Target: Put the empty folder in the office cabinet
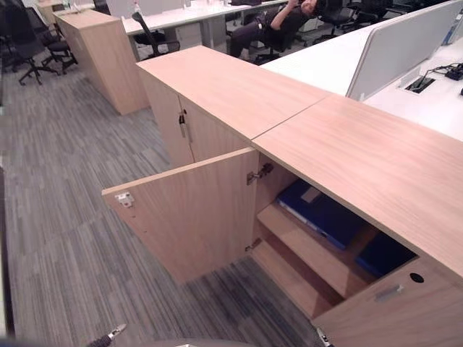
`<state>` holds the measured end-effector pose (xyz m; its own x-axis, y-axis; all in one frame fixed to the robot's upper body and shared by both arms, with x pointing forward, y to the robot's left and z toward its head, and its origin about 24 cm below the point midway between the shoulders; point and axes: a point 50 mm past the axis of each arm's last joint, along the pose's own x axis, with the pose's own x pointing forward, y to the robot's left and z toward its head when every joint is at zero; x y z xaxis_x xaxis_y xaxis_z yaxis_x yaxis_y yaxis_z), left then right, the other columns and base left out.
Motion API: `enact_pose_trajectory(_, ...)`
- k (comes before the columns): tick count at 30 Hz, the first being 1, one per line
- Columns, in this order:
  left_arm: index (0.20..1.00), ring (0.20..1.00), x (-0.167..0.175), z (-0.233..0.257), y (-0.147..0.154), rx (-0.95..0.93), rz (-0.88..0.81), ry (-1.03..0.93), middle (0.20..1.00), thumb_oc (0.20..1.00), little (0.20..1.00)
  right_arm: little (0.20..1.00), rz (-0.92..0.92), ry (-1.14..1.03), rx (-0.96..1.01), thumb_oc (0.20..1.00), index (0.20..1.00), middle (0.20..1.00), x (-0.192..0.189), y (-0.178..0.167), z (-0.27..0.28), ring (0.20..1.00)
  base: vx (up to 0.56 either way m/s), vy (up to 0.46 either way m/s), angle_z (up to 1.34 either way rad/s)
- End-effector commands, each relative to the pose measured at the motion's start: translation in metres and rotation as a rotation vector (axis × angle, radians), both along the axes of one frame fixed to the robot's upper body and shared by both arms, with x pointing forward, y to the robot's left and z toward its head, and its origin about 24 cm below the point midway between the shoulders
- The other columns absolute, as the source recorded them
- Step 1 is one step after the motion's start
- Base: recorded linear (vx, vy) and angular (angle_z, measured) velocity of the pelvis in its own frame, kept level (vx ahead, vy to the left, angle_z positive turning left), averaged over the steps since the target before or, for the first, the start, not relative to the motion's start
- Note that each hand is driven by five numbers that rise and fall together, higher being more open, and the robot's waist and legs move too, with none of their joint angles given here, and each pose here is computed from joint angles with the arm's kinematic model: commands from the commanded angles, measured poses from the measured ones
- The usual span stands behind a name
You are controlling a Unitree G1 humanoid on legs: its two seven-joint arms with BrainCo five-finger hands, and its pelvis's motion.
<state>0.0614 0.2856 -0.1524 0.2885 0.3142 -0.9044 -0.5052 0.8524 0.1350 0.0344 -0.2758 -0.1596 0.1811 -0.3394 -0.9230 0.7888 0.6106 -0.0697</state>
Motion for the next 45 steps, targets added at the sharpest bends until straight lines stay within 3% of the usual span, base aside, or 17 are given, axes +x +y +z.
enact_pose_trajectory(1, 1.0, 1.0, 0.03, 0.015, 0.023, 0.127, -0.135, -0.045, 1.0, 1.0, 1.0, 1.0, -0.01, -0.038, -0.013, 1.0, 1.0, 1.0, 0.013, -0.005, 0.003, 1.0, -0.03, 0.17, -0.02)
enact_pose_trajectory(5, 1.0, 1.0, 0.049, 0.029, 0.041, 0.219, -0.258, -0.041, 1.0, 1.0, 1.0, 1.0, -0.006, -0.061, -0.015, 1.0, 1.0, 1.0, 0.021, -0.006, 0.004, 1.0, -0.03, 0.117, -0.03)
enact_pose_trajectory(9, 1.0, 1.0, 0.089, 0.056, 0.061, 0.35, -0.405, -0.096, 1.0, 1.0, 1.0, 1.0, -0.043, -0.102, -0.008, 1.0, 1.0, 1.0, 0.031, -0.006, 0.006, 1.0, -0.03, 0.084, -0.14)
enact_pose_trajectory(10, 1.0, 1.0, 0.113, 0.069, 0.063, 0.396, -0.463, -0.149, 1.0, 1.0, 1.0, 1.0, -0.045, -0.105, -0.002, 1.0, 1.0, 1.0, 0.032, -0.005, 0.005, 1.0, -0.03, 0.053, -0.21)
enact_pose_trajectory(11, 1.0, 1.0, 0.114, 0.069, 0.063, 0.396, -0.464, -0.149, 1.0, 1.0, 1.0, 1.0, -0.047, -0.106, -0.001, 1.0, 1.0, 1.0, 0.032, -0.004, 0.005, 1.0, -0.01, 0.038, -0.16)
enact_pose_trajectory(16, 1.0, 1.0, 0.2, 0.114, 0.031, 0.475, -0.643, -0.386, 1.0, 1.0, 1.0, 1.0, -0.087, -0.087, 0.022, 1.0, 1.0, 1.0, 0.025, -0.003, 0.004, 1.0, 0.01, 0.019, -0.14)
enact_pose_trajectory(28, 1.0, 1.0, 0.258, 0.165, 0.017, 0.525, -0.652, -0.534, 1.0, 1.0, 1.0, 1.0, -0.101, -0.084, 0.029, 1.0, 1.0, 1.0, 0.022, -0.006, 0.004, 1.0, 0.01, -0.008, -0.13)
enact_pose_trajectory(37, 1.0, 1.0, 0.28, 0.194, 0.016, 0.538, -0.609, -0.612, 1.0, 1.0, 1.0, 1.0, -0.1, -0.07, 0.035, 1.0, 1.0, 1.0, 0.017, -0.005, 0.003, 1.0, 0.01, -0.007, -0.09)
enact_pose_trajectory(45, 1.0, 1.0, 0.307, 0.2, -0.051, 0.323, -0.592, -0.814, 1.0, 1.0, 1.0, 1.0, -0.109, -0.055, 0.045, 1.0, 1.0, 1.0, 0.016, -0.001, 0.002, 1.0, 0.0, 0.001, 0.0)
